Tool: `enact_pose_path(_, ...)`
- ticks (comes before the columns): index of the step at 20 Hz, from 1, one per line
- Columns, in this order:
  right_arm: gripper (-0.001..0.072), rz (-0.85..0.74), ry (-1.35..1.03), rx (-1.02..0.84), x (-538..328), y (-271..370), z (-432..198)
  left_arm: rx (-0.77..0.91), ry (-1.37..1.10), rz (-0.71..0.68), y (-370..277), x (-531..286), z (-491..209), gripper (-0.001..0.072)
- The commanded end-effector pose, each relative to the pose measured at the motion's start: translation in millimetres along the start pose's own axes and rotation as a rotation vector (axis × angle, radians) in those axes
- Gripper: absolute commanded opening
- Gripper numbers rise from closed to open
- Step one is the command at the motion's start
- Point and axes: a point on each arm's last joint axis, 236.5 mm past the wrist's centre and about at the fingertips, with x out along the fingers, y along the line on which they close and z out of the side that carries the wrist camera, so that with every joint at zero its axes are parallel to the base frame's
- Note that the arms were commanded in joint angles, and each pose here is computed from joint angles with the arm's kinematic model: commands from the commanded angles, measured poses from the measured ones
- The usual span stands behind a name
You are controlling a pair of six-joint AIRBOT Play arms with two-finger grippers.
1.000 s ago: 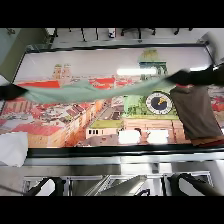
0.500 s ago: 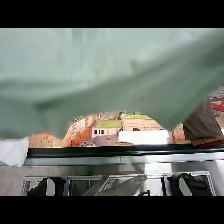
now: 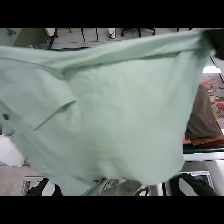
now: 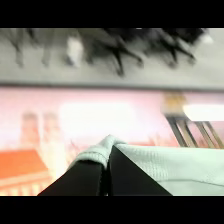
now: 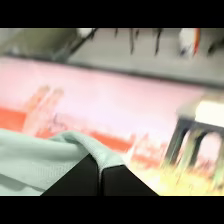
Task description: Fold the shirts.
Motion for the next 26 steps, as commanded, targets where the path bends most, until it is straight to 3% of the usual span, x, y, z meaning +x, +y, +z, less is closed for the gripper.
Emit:
enact_pose_path(1, 0.0018, 0.032, 0.239, 0.176, 108.4, -47.2, -113.3, -0.057, 0.334, -0.064, 33.7, 133.2, -125.4, 0.0019)
enact_pose_path(7, 0.0017, -0.054, 0.405, 0.470, 225.9, -138.6, -257.8, -0.281, 0.624, 0.040, 136.4, 282.3, -286.1, 0.0018)
enact_pose_path(13, 0.0017, -0.093, 0.314, 0.554, 256.2, -182.8, -224.2, -0.373, 0.517, 0.069, 179.6, 344.8, -237.4, 0.0018)
enact_pose_path(17, 0.0017, -0.057, 0.330, 0.546, 249.8, -180.9, -210.7, -0.373, 0.469, 0.062, 175.8, 345.4, -207.4, 0.0018)
enact_pose_path(20, 0.0017, -0.056, 0.455, 0.514, 238.7, -171.6, -234.5, -0.356, 0.555, 0.104, 176.6, 324.8, -231.7, 0.0018)
enact_pose_path(26, 0.0016, -0.300, 0.695, 0.379, 213.8, -185.1, -281.2, -0.266, 0.889, 0.300, 185.8, 270.5, -289.9, 0.0018)
